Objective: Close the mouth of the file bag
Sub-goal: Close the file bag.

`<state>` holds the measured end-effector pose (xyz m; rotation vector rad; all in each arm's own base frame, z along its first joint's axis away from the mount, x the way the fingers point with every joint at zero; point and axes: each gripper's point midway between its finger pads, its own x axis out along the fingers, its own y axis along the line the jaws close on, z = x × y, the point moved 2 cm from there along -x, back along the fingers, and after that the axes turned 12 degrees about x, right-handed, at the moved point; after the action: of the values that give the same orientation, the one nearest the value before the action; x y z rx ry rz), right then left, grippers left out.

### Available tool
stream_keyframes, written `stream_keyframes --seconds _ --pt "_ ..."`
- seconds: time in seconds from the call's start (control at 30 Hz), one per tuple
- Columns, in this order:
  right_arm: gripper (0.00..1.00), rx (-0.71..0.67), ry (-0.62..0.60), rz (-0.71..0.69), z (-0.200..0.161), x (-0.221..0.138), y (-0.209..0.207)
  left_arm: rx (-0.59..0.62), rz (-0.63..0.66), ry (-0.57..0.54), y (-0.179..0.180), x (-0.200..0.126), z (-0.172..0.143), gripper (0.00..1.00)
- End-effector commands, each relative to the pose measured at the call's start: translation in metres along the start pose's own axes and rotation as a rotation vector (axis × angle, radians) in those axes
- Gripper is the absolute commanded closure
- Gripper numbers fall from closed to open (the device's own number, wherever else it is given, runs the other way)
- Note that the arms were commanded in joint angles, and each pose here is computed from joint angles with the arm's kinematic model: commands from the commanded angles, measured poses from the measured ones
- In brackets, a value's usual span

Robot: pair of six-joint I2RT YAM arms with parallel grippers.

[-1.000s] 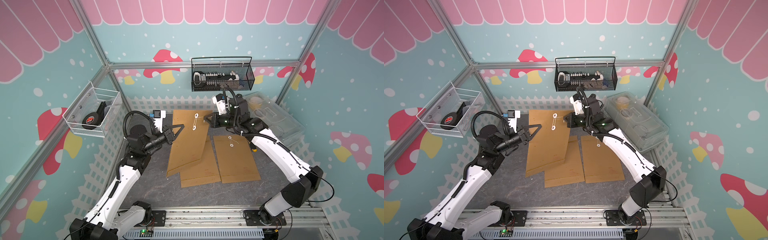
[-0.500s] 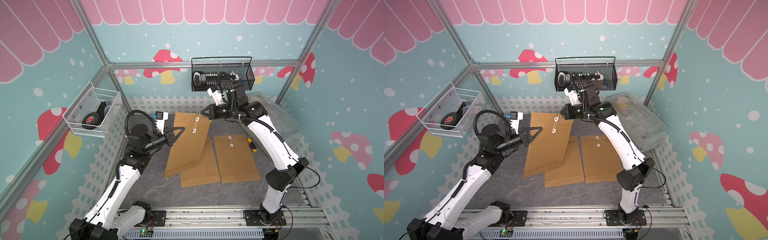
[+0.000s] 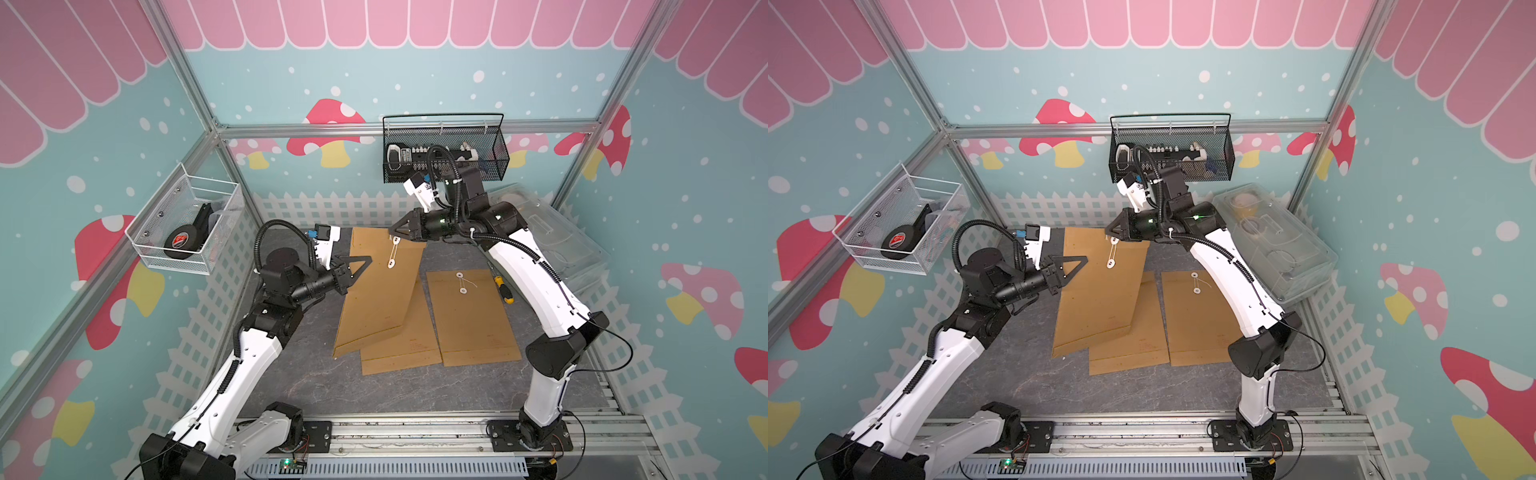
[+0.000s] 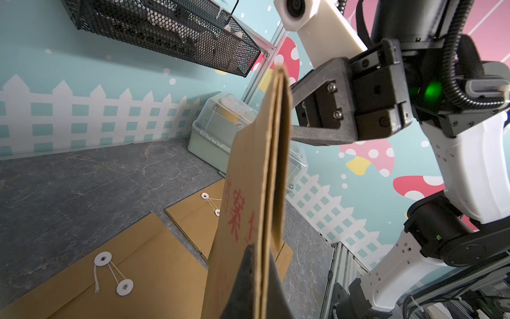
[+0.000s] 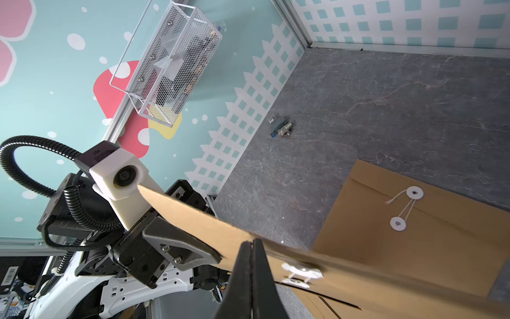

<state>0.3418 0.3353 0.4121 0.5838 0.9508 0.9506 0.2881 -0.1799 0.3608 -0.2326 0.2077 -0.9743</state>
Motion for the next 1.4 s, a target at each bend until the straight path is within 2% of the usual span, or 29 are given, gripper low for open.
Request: stream_keyframes --seconds 0.0,0.27,0.57,0.77,0.8,0.9,1.0,1.13,1.37 --pt "1.00 0.008 0.030 0.062 -0.006 0.011 0.011 0.044 -0.005 -0.032 -0.006 -0.001 0.015 1.00" --pt "1.00 0.019 0.033 0.047 -0.028 0.016 -0.009 0.039 0.053 -0.070 0.000 -0.004 0.023 1.00" --pt "1.00 0.034 0.016 0.005 -0.046 0.020 -0.035 0.024 0.051 -0.123 0.000 -0.005 0.036 1.00" --pt "1.00 0.007 -0.019 0.016 -0.046 0.010 -0.030 0.035 0.067 -0.125 0.002 -0.006 0.037 1.00" --pt "0.99 0.007 -0.039 0.018 -0.044 0.007 -0.028 0.034 0.072 -0.123 0.004 -0.006 0.035 1.00" --pt "0.82 0.019 -0.117 0.043 -0.035 -0.003 -0.019 0.023 0.067 -0.126 0.005 -0.004 0.032 1.00" --pt "0.75 0.031 -0.190 0.059 -0.025 -0.011 -0.011 0.012 0.052 -0.132 0.003 -0.003 0.032 1.00" --pt "0.71 0.077 -0.222 0.091 -0.017 -0.006 -0.009 0.007 0.039 -0.130 0.002 0.000 0.031 1.00" --pt "0.70 0.096 -0.257 0.119 -0.003 0.002 -0.002 0.007 0.025 -0.126 -0.002 0.001 0.030 1.00"
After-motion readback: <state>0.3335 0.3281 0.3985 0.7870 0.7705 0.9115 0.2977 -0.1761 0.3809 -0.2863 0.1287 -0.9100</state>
